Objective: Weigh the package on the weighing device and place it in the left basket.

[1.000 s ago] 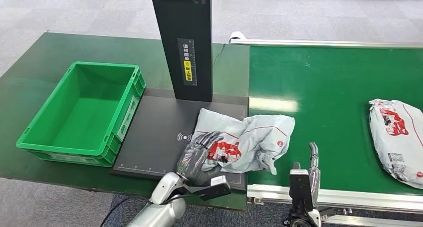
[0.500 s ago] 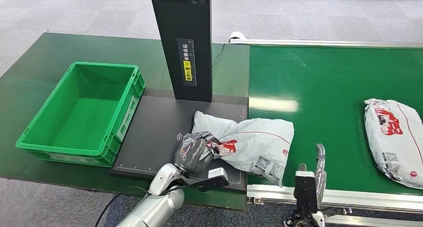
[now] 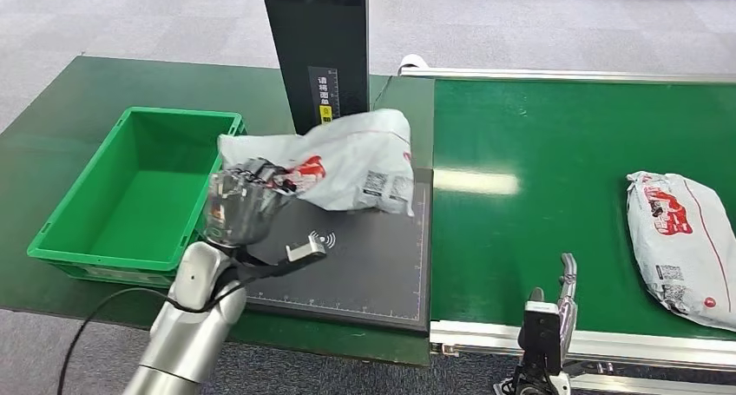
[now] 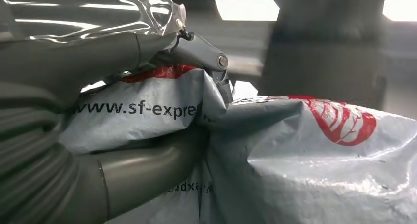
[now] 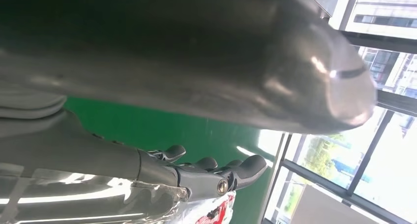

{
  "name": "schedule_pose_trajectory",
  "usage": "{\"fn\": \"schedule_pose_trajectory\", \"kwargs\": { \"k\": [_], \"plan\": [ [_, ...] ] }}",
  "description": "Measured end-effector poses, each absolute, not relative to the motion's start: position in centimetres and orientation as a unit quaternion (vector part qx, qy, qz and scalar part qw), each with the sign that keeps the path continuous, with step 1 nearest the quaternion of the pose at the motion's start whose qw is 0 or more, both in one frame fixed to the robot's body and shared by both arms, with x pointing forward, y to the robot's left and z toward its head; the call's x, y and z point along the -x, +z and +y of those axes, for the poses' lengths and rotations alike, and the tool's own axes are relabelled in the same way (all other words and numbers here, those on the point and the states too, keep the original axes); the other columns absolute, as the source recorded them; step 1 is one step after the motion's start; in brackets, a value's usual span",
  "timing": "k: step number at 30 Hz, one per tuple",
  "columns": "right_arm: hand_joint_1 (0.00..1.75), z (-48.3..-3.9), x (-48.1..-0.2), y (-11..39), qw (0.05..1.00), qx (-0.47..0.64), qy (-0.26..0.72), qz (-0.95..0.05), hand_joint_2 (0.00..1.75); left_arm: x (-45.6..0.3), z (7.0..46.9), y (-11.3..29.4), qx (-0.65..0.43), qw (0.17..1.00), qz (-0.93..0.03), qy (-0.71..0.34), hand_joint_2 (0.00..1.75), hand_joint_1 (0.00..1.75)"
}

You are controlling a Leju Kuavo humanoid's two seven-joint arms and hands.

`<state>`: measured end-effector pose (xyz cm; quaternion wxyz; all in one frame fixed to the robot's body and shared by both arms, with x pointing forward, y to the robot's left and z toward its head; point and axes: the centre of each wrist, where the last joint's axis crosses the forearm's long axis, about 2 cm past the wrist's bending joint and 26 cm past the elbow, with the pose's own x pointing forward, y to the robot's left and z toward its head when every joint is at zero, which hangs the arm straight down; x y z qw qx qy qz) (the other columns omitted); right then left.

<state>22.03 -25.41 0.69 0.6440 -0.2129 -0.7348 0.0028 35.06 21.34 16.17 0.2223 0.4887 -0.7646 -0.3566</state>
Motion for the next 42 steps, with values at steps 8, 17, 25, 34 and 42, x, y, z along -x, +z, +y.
{"fn": "schedule_pose_trajectory", "kwargs": {
  "k": [8, 17, 25, 34, 42],
  "plan": [
    [0.0, -25.5, -21.7, 0.3, 0.646, 0.211, 0.004, -0.734, 0.0, -35.9, 32.5, 19.3, -0.633, 0.199, -0.672, -0.327, 1.75, 1.75],
    [0.0, -25.7, -21.1, -0.2, 0.65, 0.211, 0.008, -0.73, 0.0, -35.4, 44.0, 19.2, -0.711, 0.26, -0.573, -0.314, 1.75, 1.75],
    [0.0, -25.9, -20.1, -0.4, 0.656, 0.211, 0.012, -0.725, 0.0, -34.4, 49.9, 16.7, -0.723, 0.349, -0.51, -0.308, 1.75, 1.75],
    [0.0, -25.9, -19.8, 0.3, 0.653, 0.21, 0.01, -0.728, 0.0, -34.2, 45.6, 11.5, -0.668, 0.419, -0.516, -0.334, 1.75, 1.75],
    [0.0, -25.9, -19.6, 0.5, 0.648, 0.213, 0.012, -0.731, 0.0, -34.3, 38.0, 7.9, -0.576, 0.448, -0.588, -0.349, 1.75, 0.0]
  ]
}}
